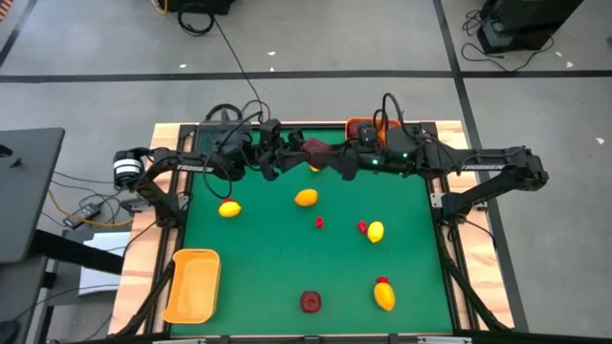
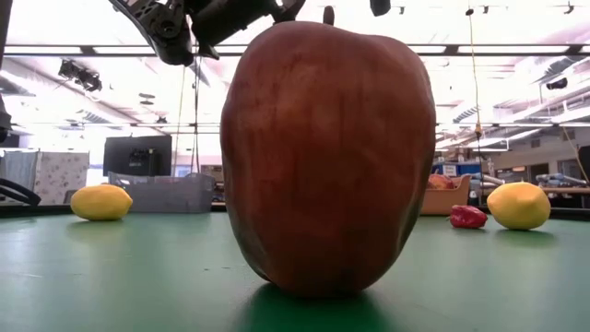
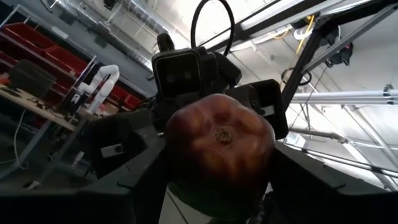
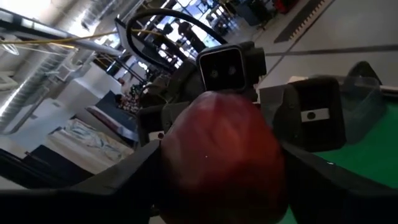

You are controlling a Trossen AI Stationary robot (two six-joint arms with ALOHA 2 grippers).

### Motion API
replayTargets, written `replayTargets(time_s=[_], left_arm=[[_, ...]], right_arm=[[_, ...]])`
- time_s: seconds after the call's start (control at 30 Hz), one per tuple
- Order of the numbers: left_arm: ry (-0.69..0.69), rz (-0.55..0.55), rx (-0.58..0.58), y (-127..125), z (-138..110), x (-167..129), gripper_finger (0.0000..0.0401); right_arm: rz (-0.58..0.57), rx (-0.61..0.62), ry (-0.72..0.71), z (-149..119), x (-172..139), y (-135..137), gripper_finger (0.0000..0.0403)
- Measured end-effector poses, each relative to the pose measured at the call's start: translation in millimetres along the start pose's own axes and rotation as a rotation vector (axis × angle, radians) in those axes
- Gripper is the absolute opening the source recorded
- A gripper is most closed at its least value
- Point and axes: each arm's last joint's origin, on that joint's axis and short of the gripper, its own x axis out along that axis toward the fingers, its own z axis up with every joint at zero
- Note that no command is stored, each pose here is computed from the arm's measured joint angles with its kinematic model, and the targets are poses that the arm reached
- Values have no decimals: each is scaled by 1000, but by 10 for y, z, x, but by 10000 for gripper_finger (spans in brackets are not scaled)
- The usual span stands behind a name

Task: Sort produce into baskets
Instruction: Put the apple into the orange bin

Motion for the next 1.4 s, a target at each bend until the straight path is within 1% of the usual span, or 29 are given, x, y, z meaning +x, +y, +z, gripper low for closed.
replayTargets(time_s=[0.1, 0.2, 0.3, 0.37, 0.4, 0.43, 0.47, 0.53, 0.57, 0.6, 0.7, 0.77, 0.83, 0.93, 0.97, 1.13, 1.3, 1.4], left_arm=[[0, 22, -5, 38, 10, -16, 283], [33, 55, -20, 109, 19, -47, 311], [137, 100, -67, 219, -10, -93, 332], [213, 160, -106, 303, -59, -130, 339], [252, 193, -130, 339, -94, -148, 341], [305, 206, -156, 362, -135, -166, 341], [343, 215, -163, 366, -169, -174, 340], [404, 237, -161, 377, -227, -191, 338], [426, 258, -160, 396, -249, -207, 337], [442, 286, -162, 424, -263, -229, 336], [455, 344, -176, 478, -272, -271, 331], [461, 347, -180, 479, -279, -274, 329], [463, 347, -180, 478, -281, -274, 328], [462, 347, -166, 483, -275, -277, 327], [463, 348, -162, 484, -275, -277, 327], [470, 360, -166, 498, -276, -291, 327], [497, 395, -190, 531, -293, -329, 327], [510, 402, -196, 535, -308, -337, 327]], right_arm=[[-26, 16, 28, 20, -12, -53, 275], [-94, 22, 57, 46, -41, -143, 275], [-219, 16, 114, 82, -85, -323, 275], [-315, 9, 162, 108, -115, -472, 275], [-374, -3, 183, 121, -134, -554, 275], [-472, -25, 187, 137, -149, -667, 275], [-558, -40, 195, 154, -168, -779, 275], [-695, -38, 199, 208, -190, -974, 276], [-730, -32, 217, 231, -213, -1039, 276], [-742, -25, 233, 268, -234, -1092, 276], [-807, -24, 252, 373, -286, -1258, 276], [-863, -24, 244, 467, -314, -1401, 276], [-930, -5, 288, 524, -346, -1581, 276], [-1035, 46, 374, 580, -348, -1921, 276], [-1048, 69, 398, 599, -339, -2032, 276], [-1042, 153, 464, 671, -247, -2514, 276], [-1061, 162, 506, 714, -236, -2878, 277], [-1076, 180, 503, 751, -262, -2998, 282]])
